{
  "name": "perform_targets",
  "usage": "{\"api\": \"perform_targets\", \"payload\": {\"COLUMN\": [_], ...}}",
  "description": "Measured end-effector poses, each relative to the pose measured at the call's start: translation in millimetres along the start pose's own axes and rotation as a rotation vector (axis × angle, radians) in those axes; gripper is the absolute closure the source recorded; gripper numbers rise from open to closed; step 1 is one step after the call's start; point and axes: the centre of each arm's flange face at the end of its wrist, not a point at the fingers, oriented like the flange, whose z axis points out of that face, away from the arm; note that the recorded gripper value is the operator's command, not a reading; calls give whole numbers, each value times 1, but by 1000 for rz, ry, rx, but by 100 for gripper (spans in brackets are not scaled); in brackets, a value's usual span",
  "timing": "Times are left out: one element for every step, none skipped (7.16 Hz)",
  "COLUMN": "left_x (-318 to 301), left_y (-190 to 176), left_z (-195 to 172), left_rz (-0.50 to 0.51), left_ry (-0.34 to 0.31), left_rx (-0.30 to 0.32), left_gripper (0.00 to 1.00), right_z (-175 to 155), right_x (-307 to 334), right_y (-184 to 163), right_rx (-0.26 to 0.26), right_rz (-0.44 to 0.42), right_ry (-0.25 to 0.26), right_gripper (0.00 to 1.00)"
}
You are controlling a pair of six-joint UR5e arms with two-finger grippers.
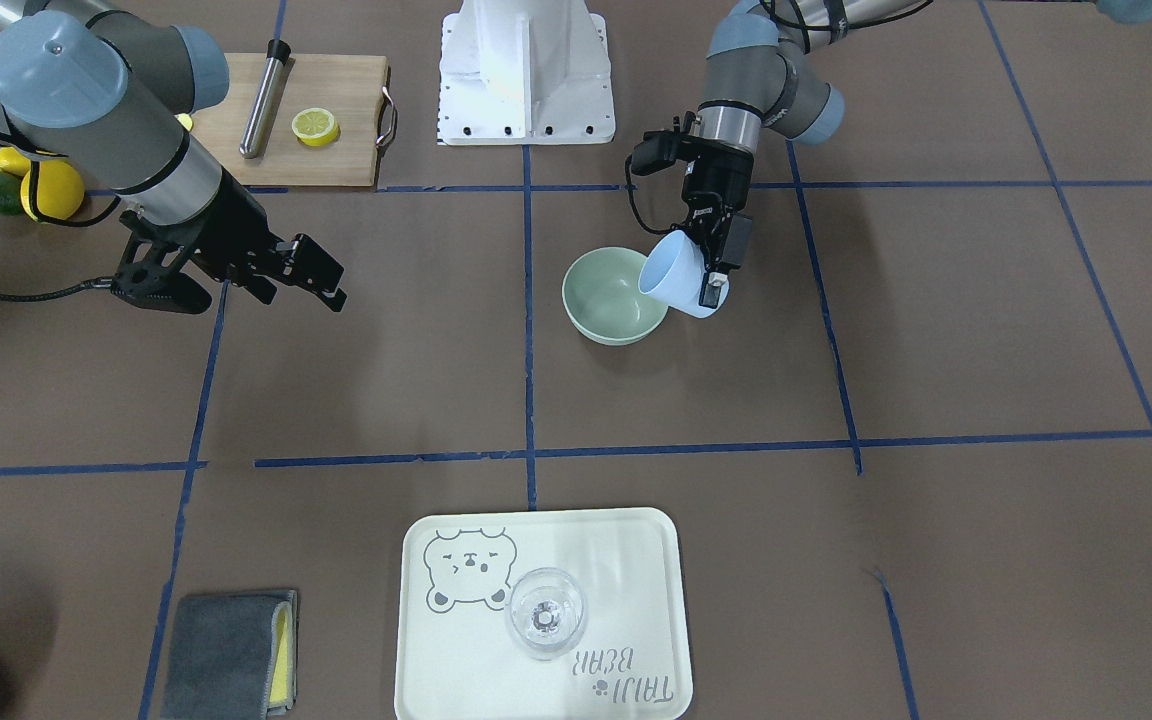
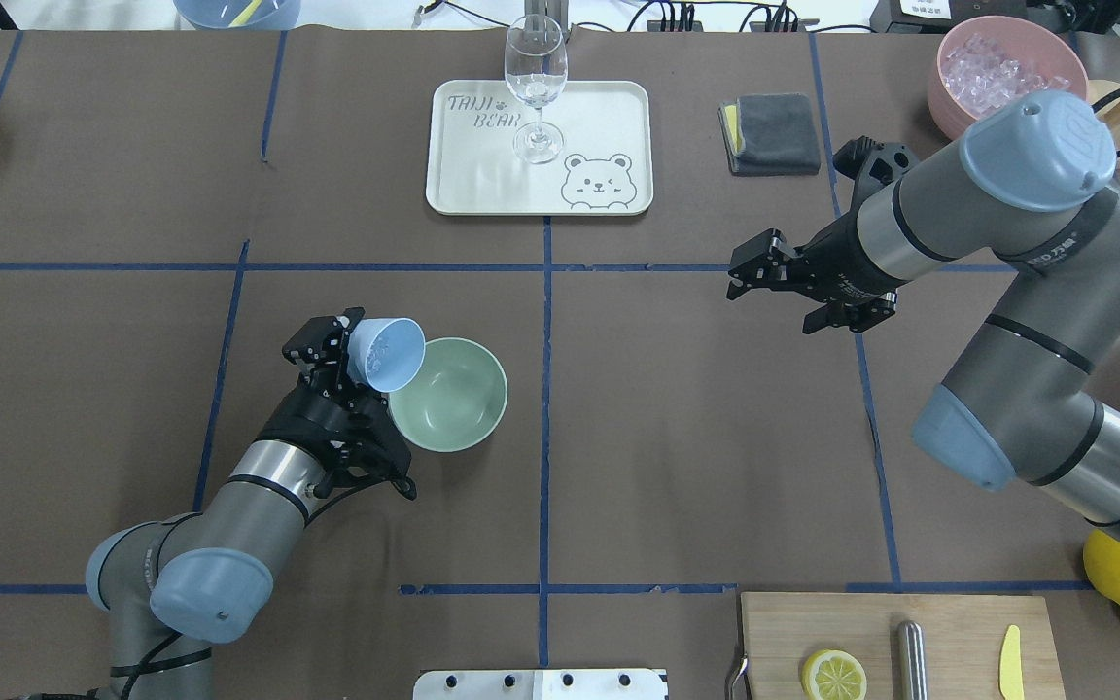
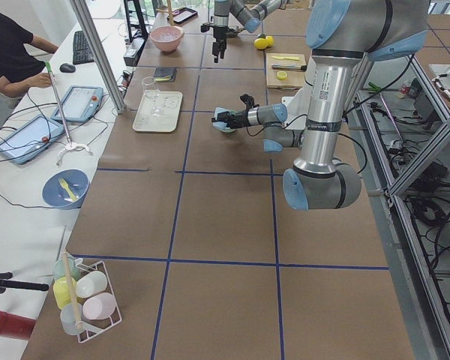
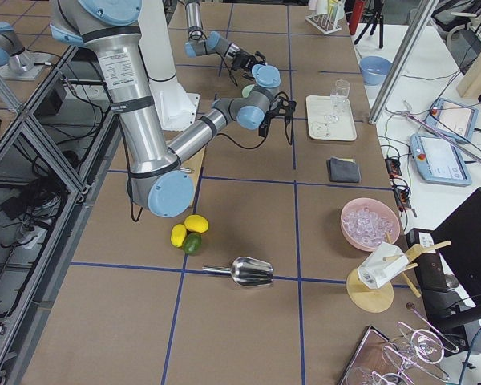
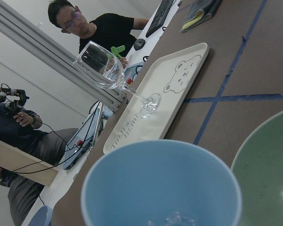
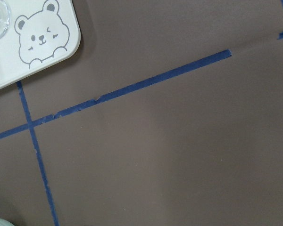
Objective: Pour ice into bowl
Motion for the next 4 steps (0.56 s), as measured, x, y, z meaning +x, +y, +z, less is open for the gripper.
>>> {"api": "perform_targets", "payload": {"left_x": [2,1,-2,-4], "left_y": [-6,-10,-14,-15], "left_z": [2,4,5,5], "left_rz": [99,207,306,380], "left_ry": [2,-9,-30,-48], "left_rx": [-30,-59,-80,-95], "left_gripper": [100,100,100,100], "right_z": [-1,-1,-2,-2], "right_x": [1,2,3,6], "right_y": [0,-1,-2,-3], "right_rx": [2,4,7,9], "right_rz": [2,7,14,21], "right_ry": [0,1,2,6], "right_gripper": [0,0,0,0]}}
